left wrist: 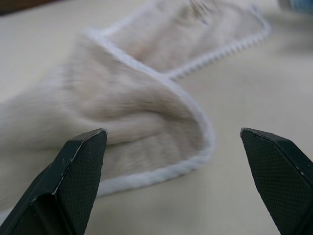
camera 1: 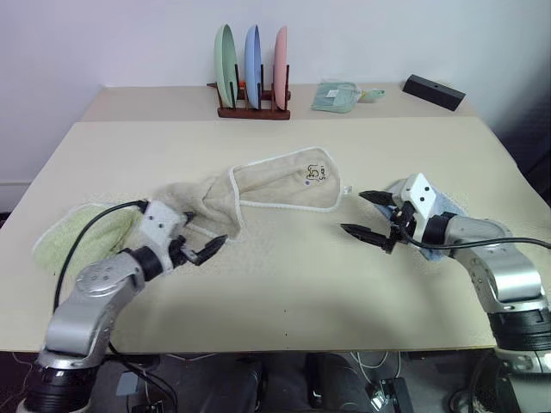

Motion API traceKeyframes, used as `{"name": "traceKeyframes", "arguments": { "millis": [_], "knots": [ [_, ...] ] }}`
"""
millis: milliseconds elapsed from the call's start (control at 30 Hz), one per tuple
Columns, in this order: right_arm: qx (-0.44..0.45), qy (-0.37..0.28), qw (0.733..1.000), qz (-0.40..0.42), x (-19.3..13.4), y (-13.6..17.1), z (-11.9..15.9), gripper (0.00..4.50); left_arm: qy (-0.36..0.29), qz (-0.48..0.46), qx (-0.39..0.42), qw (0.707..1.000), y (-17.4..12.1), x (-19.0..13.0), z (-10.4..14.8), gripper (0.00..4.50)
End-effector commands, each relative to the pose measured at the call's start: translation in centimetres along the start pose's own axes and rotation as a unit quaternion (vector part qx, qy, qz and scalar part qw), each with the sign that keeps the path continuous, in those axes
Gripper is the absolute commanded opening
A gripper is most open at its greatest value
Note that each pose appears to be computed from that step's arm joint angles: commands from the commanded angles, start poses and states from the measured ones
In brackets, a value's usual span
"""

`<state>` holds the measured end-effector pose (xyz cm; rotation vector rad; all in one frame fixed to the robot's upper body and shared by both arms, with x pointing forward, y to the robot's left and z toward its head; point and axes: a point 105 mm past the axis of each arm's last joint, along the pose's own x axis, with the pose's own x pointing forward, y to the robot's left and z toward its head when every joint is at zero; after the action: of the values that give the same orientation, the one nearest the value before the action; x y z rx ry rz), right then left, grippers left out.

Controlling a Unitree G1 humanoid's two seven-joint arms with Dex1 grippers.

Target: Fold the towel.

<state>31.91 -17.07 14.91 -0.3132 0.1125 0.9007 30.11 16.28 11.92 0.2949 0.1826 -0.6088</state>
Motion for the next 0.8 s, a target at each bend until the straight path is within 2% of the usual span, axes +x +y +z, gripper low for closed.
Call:
{"name": "traceKeyframes", "arguments": {
  "millis": [33,200,333,533,667,767,800],
  "knots": [
    [-0.019,-0.019,1.000,0.011,-0.1,0.9,1.3,4.50,0.007,0.020,0.035,0.999,-1.1,1.6,1.3,4.46],
    [-0.018,-0.014,1.000,0.009,-0.2,1.0,0.9,4.50,0.023,-0.003,0.019,1.000,-3.7,3.2,1.5,4.46],
    [-0.022,-0.013,1.000,0.011,-0.1,0.6,0.8,4.50,0.058,0.032,-0.004,0.998,-3.5,4.1,0.6,4.46],
    [-0.028,-0.016,0.999,0.011,0.0,0.4,0.7,4.50,0.093,0.068,-0.022,0.993,-2.4,3.9,-0.6,4.46],
    [-0.029,-0.019,0.999,0.008,0.1,0.4,0.8,4.50,0.120,0.059,-0.050,0.990,-2.3,3.9,-1.9,4.46],
    [-0.029,-0.018,0.999,0.007,0.1,0.6,0.7,4.50,0.125,0.058,-0.047,0.989,-1.8,4.1,-2.1,3.60],
    [-0.027,-0.019,0.999,0.005,0.1,0.7,0.7,4.50,0.125,0.054,-0.046,0.990,-1.8,4.2,-2.2,3.14]
  ]
}}
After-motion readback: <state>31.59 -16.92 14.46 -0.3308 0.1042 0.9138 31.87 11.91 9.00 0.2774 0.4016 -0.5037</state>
